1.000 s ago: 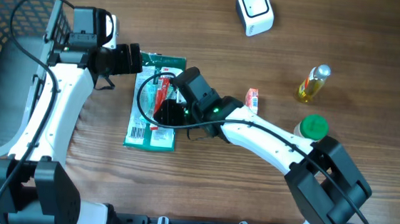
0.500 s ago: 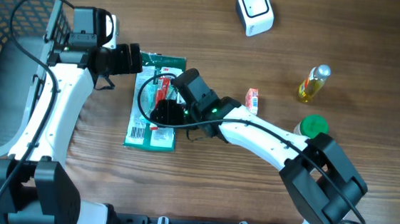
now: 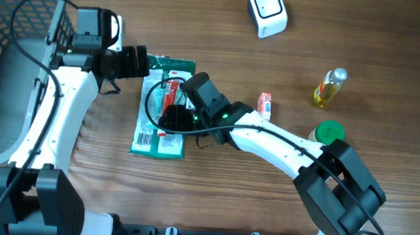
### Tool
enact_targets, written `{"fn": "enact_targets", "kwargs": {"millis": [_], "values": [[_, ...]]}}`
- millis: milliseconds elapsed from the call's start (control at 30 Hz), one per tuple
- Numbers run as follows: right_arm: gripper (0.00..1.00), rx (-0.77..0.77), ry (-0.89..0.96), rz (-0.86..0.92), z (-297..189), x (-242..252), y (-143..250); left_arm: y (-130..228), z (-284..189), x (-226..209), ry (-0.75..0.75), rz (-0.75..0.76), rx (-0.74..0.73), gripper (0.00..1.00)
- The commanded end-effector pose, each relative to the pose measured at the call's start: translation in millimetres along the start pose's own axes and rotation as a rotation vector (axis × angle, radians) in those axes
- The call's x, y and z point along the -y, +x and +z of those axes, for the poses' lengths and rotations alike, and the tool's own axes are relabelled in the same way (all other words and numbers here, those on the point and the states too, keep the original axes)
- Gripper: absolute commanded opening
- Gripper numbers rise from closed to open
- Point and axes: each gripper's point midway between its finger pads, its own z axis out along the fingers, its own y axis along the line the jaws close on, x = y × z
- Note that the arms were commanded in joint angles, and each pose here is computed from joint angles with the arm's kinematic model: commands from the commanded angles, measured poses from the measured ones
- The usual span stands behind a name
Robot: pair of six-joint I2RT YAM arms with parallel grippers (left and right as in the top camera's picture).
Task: Scan the item barcode
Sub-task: 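Reach the right gripper left and grasp the red tube on the glove pack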
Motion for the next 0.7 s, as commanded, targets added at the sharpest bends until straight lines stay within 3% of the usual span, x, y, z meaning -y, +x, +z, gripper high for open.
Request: {"fn": "enact_targets", "kwargs": {"millis": [0,133,333,667], "values": [[0.60,0.009,0.033,-0.003,7.3,7.6,1.0,-4.0,-2.8,0.7,0.008,0.014,0.013,1.00],[0.59,0.001,0.037,0.019,15.5,8.4,5.8,-3.9,-2.8,0.7,0.008,0.014,0.012,1.00],[0.49,0.007,0.026,0.004,19.3,2.0,8.1,-4.0,-2.8,0.7,0.008,0.014,0.013,1.00],[0.45,0.012,0.034,0.040,20.9,1.0,10.4,-4.0,-2.8,0.7,0.008,0.014,0.013,1.00]]}}
